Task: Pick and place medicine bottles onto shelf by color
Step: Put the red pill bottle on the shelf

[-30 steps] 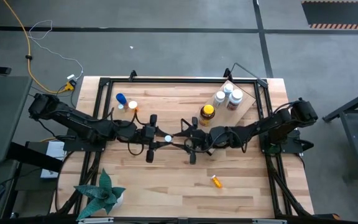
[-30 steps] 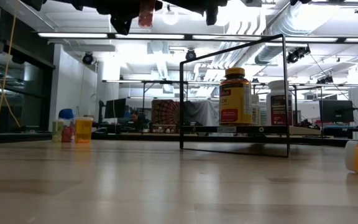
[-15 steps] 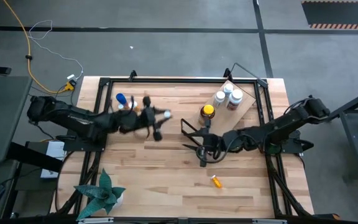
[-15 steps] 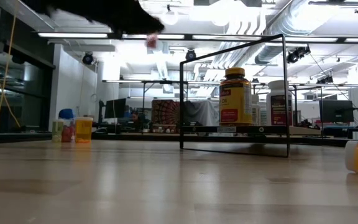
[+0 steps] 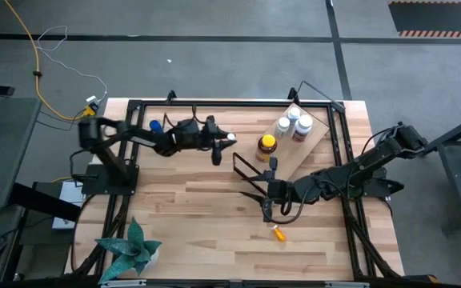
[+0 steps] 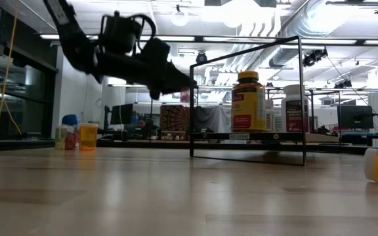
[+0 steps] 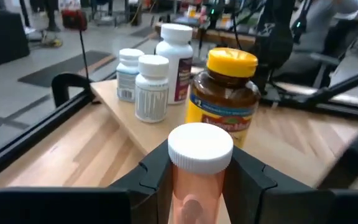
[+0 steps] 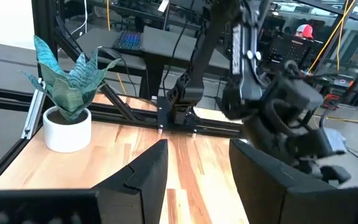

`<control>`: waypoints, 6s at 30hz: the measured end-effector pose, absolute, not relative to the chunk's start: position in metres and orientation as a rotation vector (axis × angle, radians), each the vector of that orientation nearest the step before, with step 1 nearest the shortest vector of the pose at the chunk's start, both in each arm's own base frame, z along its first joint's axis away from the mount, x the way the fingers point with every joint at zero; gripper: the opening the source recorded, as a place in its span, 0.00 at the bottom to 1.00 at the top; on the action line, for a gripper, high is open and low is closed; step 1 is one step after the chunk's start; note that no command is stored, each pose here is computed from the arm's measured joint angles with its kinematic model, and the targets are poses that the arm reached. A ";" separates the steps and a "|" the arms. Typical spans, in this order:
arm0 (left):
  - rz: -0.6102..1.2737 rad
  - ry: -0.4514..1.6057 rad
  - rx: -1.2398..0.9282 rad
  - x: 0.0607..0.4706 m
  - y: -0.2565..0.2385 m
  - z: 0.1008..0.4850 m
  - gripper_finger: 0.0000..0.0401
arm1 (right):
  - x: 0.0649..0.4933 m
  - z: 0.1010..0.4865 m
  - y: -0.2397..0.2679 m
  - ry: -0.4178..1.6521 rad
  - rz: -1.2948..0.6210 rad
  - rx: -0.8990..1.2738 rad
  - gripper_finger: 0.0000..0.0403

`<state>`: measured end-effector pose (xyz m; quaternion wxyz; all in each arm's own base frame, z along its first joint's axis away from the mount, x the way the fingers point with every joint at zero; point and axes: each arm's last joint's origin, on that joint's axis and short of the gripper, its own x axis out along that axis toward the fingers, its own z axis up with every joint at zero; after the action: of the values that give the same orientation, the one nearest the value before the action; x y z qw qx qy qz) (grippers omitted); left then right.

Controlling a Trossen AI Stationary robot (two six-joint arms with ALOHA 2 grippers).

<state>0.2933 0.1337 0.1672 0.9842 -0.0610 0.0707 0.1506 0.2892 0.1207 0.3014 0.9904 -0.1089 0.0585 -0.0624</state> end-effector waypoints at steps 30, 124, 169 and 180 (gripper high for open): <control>0.573 0.291 -0.115 0.353 0.223 0.158 0.25 | 0.289 0.301 0.121 0.117 -0.111 -0.217 0.41; -0.125 0.163 -0.046 0.430 0.153 0.099 0.25 | 0.290 0.301 0.122 0.113 -0.092 -0.213 0.41; -0.131 0.168 -0.152 0.426 0.167 0.100 0.52 | 0.290 0.301 0.122 0.114 -0.092 -0.212 0.41; -0.192 0.172 -0.197 0.421 0.175 0.100 0.52 | 0.290 0.301 0.122 0.116 -0.092 -0.213 0.41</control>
<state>0.4208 0.1754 0.1004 0.9869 -0.0981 0.0857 -0.0955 0.2896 0.1217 0.3010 0.9916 -0.1061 0.0579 -0.0459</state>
